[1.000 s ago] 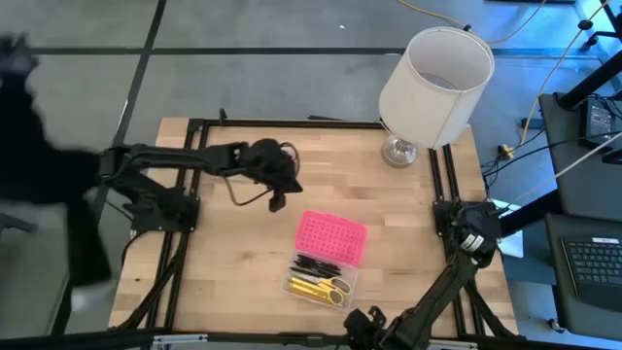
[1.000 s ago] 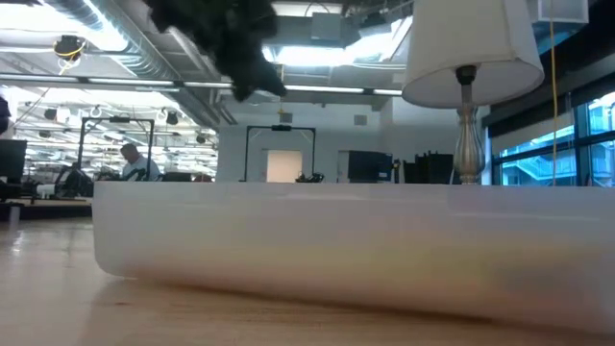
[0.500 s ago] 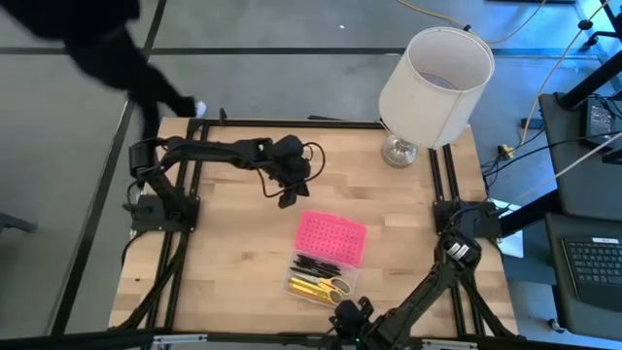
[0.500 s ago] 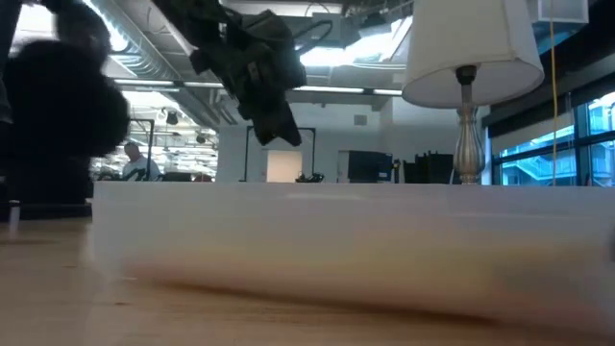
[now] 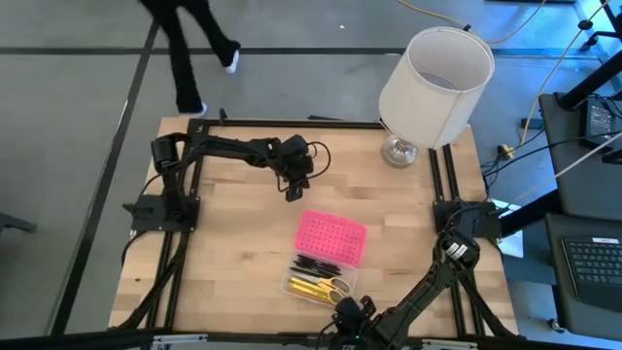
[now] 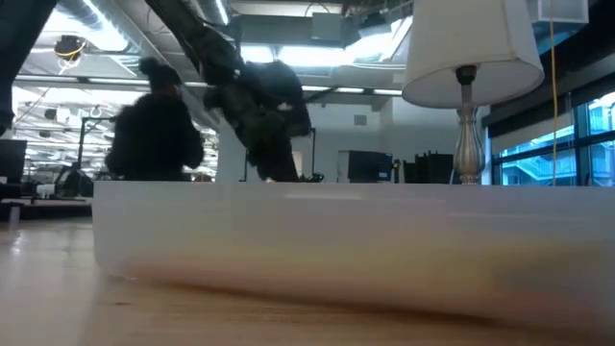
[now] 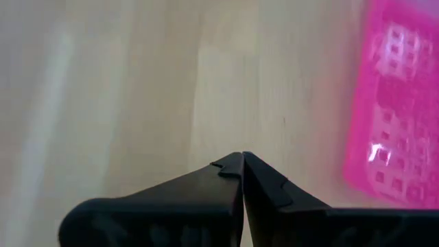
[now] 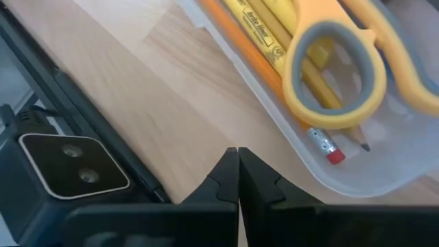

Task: Pick & place school supplies into a supply box
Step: Close the pink supply box

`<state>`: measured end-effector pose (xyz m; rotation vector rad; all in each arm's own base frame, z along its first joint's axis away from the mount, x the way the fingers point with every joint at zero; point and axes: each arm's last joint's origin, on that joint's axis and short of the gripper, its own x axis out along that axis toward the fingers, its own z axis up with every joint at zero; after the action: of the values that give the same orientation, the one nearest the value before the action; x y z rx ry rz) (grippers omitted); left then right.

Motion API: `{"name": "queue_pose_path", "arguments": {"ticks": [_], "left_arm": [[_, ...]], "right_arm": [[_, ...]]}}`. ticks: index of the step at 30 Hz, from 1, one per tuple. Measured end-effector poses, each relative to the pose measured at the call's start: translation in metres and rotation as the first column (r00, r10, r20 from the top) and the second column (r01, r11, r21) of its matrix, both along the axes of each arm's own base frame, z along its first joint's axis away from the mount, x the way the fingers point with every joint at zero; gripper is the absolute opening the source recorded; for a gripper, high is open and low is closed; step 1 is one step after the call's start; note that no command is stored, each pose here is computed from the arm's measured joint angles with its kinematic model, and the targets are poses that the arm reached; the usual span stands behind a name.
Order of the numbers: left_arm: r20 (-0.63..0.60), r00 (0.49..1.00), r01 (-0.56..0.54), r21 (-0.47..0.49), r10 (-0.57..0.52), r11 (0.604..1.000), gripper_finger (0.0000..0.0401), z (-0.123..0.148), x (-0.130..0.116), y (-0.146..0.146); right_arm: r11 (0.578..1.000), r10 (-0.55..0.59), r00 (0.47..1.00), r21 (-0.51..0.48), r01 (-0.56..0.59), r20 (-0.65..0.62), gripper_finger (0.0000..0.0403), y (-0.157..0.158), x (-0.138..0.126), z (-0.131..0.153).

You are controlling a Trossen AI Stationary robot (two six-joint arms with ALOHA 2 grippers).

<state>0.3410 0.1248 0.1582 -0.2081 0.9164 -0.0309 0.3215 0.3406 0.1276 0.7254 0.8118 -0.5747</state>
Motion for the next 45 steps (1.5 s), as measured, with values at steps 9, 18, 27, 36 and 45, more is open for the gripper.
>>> {"name": "queue_pose_path", "arguments": {"ticks": [9, 18, 27, 36, 45], "left_arm": [[0.008, 0.999, 0.032, -0.05, -0.032, 0.998, 0.0002, -0.015, 0.009, -0.007], [-0.046, 0.995, 0.081, -0.08, -0.085, 0.993, 0.0001, -0.04, 0.018, -0.026], [-0.029, 0.989, 0.139, -0.153, -0.145, 0.978, 0.0001, -0.041, 0.019, -0.034], [-0.006, 0.978, 0.2, -0.219, -0.206, 0.955, 0.0002, -0.04, 0.021, -0.047], [-0.004, 0.974, 0.222, -0.222, -0.228, 0.95, 0.0001, -0.04, 0.023, -0.055]], "right_arm": [[1.0, 0.001, 1.0, -0.004, -0.002, -0.003, 0.0, 0.0, 0.0, 0.0], [1.0, 0.002, 1.0, -0.01, -0.002, -0.009, 0.0, -0.001, 0.0, 0.0], [1.0, 0.002, 1.0, -0.01, -0.002, -0.01, 0.0001, -0.001, 0.0, 0.0], [1.0, 0.001, 1.0, -0.018, -0.002, -0.017, 0.0002, -0.002, -0.001, -0.001], [1.0, 0.001, 1.0, -0.021, -0.002, -0.022, 0.0004, -0.002, -0.001, -0.001]]}}
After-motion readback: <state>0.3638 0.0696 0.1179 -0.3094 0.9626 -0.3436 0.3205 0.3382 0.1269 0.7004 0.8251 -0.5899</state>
